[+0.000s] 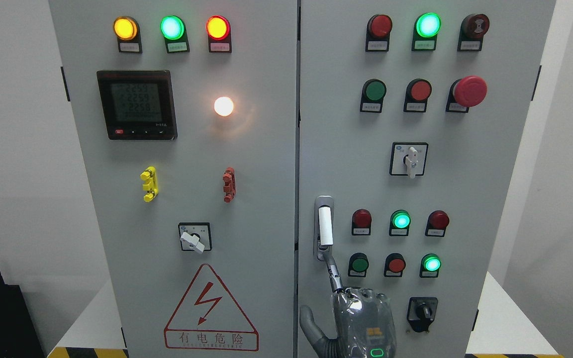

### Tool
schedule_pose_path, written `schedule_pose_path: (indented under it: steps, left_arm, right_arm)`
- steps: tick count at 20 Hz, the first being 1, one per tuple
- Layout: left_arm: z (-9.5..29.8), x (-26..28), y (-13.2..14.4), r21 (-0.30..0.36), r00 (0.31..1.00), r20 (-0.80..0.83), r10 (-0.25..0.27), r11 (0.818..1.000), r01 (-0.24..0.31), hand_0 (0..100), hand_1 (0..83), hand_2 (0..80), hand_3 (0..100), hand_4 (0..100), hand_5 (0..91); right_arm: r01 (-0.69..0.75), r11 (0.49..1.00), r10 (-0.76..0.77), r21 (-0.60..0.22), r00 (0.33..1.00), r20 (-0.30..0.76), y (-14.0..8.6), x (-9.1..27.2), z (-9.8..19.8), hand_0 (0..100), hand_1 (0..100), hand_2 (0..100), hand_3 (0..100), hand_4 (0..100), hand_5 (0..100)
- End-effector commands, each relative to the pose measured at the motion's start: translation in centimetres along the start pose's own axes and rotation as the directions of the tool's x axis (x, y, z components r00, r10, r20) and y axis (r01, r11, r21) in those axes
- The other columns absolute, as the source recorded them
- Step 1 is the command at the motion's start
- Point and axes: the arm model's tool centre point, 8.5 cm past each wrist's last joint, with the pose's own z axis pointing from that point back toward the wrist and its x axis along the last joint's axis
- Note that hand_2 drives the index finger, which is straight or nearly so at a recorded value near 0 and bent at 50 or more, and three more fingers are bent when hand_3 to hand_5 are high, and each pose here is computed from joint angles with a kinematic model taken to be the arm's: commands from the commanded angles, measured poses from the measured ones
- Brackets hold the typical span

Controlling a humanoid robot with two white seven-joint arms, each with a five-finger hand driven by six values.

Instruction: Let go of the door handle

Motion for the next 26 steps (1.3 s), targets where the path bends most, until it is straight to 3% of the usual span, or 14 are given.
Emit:
schedule_pose_path:
  steps: [1, 2, 4, 8, 12, 14, 15, 17, 26]
  left_arm:
    - [-0.1, 0.5, -0.1, -0.002, 1.000, 0.015, -0.013, 1.000, 0.013, 12, 38.9, 0.0, 0, 0, 0.0]
    - [-0.1, 0.5, -0.1, -0.004, 1.000, 0.015, -0.013, 1.000, 0.013, 12, 38.9, 0.0, 0, 0, 0.0]
    - [-0.1, 0.5, -0.1, -0.002, 1.000, 0.015, -0.013, 1.000, 0.013, 12, 38.9, 0.0, 0, 0, 0.0]
    - [-0.1, 0.5, -0.1, -0.004, 1.000, 0.015, -0.013, 1.000, 0.013, 12, 38.9, 0.0, 0, 0, 0.0]
    - [-0.1, 0.5, -0.1, -0.004, 1.000, 0.015, -0.013, 1.000, 0.013, 12, 38.9, 0.0, 0, 0, 0.0]
    - [-0.1, 0.5, -0.1, -0.004, 1.000, 0.015, -0.013, 1.000, 0.013, 12, 38.9, 0.0, 0, 0, 0.0]
    - [-0.1, 0.5, -0.1, -0.004, 1.000, 0.015, -0.013, 1.000, 0.013, 12, 38.9, 0.0, 0, 0, 0.0]
    - [-0.1, 0.5, -0.1, -0.004, 1.000, 0.015, -0.013, 1.000, 0.013, 12, 38.9, 0.0, 0, 0, 0.0]
    - [-0.1, 0.5, -0.1, -0.004, 1.000, 0.015, -0.013, 1.000, 0.013, 12, 38.9, 0.0, 0, 0, 0.0]
  right_arm:
    - [0.013, 0.999, -0.013, -0.038, 1.000, 0.012, -0.8, 0.2, 0.3, 39, 38, 21, 100, 100, 97]
    - [0.016, 0.998, -0.015, -0.054, 1.000, 0.022, -0.9, 0.2, 0.3, 39, 38, 23, 100, 100, 97]
    - [0.021, 0.997, -0.020, -0.075, 1.000, 0.024, -1.0, -0.1, 0.5, 40, 38, 39, 100, 99, 95]
    - [0.030, 0.997, -0.029, -0.076, 1.000, 0.012, -0.9, -0.3, 0.8, 41, 40, 52, 100, 91, 93]
    - [0.020, 0.996, -0.021, -0.082, 1.000, -0.013, -1.1, -1.3, 0.6, 49, 40, 74, 100, 88, 92]
    - [0.019, 0.996, -0.021, -0.089, 1.000, -0.019, -1.4, -1.6, 0.4, 51, 38, 81, 100, 91, 92]
    - [0.028, 0.995, -0.030, -0.091, 0.999, -0.021, -1.5, -1.7, 0.2, 50, 37, 87, 100, 98, 93]
    - [0.046, 0.993, -0.048, -0.107, 0.999, -0.015, -2.0, -1.6, -0.6, 43, 39, 93, 100, 100, 94]
    - [0.044, 0.987, -0.044, -0.154, 0.999, 0.006, -3.5, -1.1, -2.7, 32, 43, 100, 100, 100, 95]
